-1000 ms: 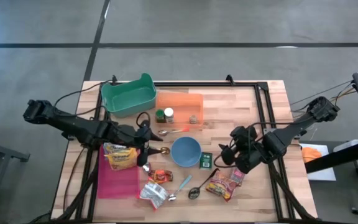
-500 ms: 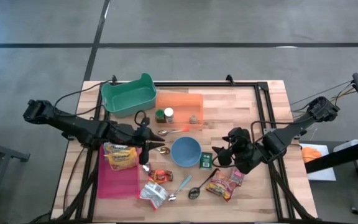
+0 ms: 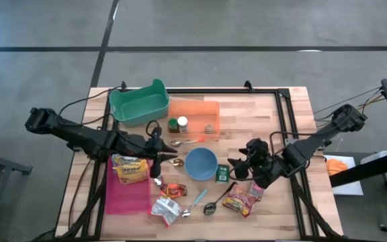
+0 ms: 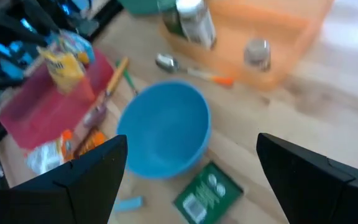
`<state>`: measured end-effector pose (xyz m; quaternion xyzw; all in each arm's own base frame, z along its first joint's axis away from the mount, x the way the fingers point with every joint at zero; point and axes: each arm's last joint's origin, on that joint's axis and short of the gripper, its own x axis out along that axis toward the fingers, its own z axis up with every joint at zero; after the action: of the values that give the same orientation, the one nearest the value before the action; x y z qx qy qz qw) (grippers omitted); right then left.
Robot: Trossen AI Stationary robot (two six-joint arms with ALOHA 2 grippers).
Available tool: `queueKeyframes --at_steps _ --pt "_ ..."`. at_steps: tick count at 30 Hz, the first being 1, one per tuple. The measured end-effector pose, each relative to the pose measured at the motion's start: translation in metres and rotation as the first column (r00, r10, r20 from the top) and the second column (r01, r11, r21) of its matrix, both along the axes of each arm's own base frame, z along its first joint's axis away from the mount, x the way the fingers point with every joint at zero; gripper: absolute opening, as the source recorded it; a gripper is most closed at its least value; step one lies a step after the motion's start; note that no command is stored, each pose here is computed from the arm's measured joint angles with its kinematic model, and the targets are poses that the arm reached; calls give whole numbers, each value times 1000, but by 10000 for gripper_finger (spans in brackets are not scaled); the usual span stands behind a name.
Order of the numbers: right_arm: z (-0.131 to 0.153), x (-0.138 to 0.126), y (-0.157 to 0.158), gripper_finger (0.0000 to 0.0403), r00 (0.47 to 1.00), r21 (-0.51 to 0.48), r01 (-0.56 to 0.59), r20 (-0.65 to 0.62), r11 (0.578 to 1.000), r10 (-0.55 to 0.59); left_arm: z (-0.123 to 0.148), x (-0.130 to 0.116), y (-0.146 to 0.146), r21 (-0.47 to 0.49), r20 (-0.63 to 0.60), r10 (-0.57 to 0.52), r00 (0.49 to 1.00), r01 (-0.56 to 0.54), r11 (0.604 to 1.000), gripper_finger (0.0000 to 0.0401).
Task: Pick & Place Food Item
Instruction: Put the red noodle pack into the pink bin
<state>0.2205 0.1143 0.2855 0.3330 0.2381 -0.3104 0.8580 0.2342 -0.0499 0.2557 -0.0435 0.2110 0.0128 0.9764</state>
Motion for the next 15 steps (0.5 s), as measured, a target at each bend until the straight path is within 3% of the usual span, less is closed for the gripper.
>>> queueKeyframes --at_steps 8,15 --pt "-18 -4 2 354 998 196 24 -70 980 -10 -1 0 0 1 -7 0 1000 0 1000 179" --pt "-43 -12 12 354 981 383 87 -195 920 -12 -2 -1 0 1 -14 -4 1000 4 1000 241"
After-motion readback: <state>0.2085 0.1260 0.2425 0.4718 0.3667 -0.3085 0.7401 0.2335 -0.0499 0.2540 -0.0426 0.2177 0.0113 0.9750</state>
